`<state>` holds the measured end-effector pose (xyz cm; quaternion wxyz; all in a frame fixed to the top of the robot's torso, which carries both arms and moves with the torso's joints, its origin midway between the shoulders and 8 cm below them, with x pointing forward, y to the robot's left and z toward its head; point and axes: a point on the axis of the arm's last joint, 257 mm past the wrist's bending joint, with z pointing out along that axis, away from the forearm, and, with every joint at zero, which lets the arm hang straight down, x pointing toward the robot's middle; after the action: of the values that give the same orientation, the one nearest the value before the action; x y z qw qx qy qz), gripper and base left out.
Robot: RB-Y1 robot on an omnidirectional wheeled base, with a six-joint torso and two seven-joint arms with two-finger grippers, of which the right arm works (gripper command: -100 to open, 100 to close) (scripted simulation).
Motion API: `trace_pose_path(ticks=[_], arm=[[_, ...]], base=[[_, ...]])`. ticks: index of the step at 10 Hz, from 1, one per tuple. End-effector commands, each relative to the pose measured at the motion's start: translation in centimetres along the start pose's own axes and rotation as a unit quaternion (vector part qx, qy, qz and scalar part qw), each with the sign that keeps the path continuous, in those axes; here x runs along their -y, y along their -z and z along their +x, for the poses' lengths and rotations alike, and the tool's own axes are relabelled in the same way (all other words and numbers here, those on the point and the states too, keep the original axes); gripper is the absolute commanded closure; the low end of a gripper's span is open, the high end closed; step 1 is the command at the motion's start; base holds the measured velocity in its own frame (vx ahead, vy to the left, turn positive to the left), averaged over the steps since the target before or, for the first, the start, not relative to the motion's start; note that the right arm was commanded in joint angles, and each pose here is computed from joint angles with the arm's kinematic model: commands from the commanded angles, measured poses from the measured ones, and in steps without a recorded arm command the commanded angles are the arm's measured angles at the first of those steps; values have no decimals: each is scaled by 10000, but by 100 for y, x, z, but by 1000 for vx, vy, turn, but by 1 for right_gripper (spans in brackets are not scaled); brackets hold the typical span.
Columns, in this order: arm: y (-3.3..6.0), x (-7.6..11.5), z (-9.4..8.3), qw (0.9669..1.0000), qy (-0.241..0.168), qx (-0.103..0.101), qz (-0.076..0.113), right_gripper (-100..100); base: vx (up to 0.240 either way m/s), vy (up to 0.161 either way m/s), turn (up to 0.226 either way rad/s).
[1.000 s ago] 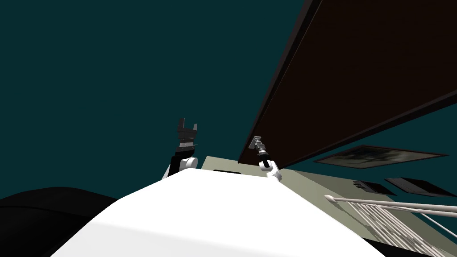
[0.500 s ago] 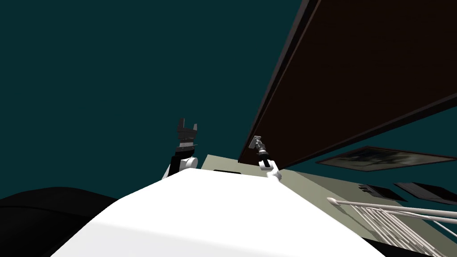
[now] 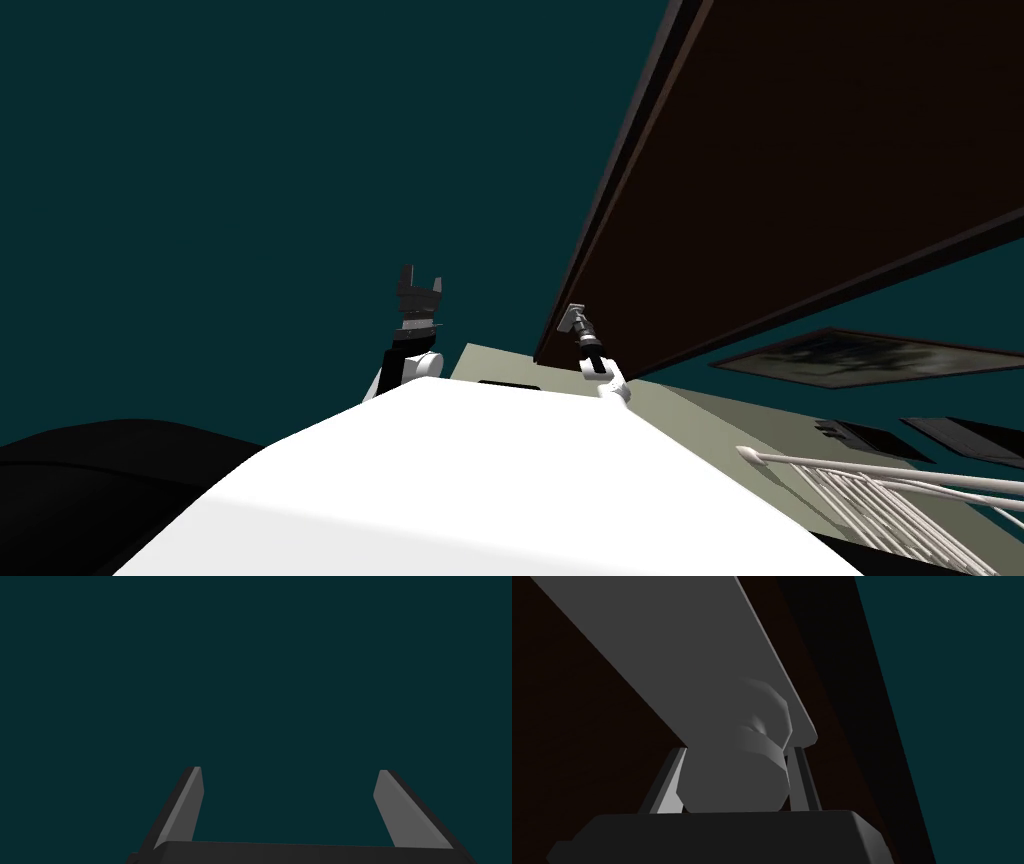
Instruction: Pull the door open
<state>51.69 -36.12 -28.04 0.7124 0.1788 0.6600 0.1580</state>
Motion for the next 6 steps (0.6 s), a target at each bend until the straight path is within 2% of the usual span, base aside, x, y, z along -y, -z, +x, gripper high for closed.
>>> trace_pose_path(ticks=[1, 3, 4, 6], arm=[[-27, -92, -28, 9990, -437, 76, -93, 100], [-39, -105, -51, 9967, -794, 117, -109, 100], [-50, -120, -67, 9934, -1129, 146, -129, 100], [-60, -128, -92, 9883, -1507, 192, -140, 100]], base=[[-40, -24, 64], [-57, -35, 54], [-49, -35, 52], [-68, -32, 78]])
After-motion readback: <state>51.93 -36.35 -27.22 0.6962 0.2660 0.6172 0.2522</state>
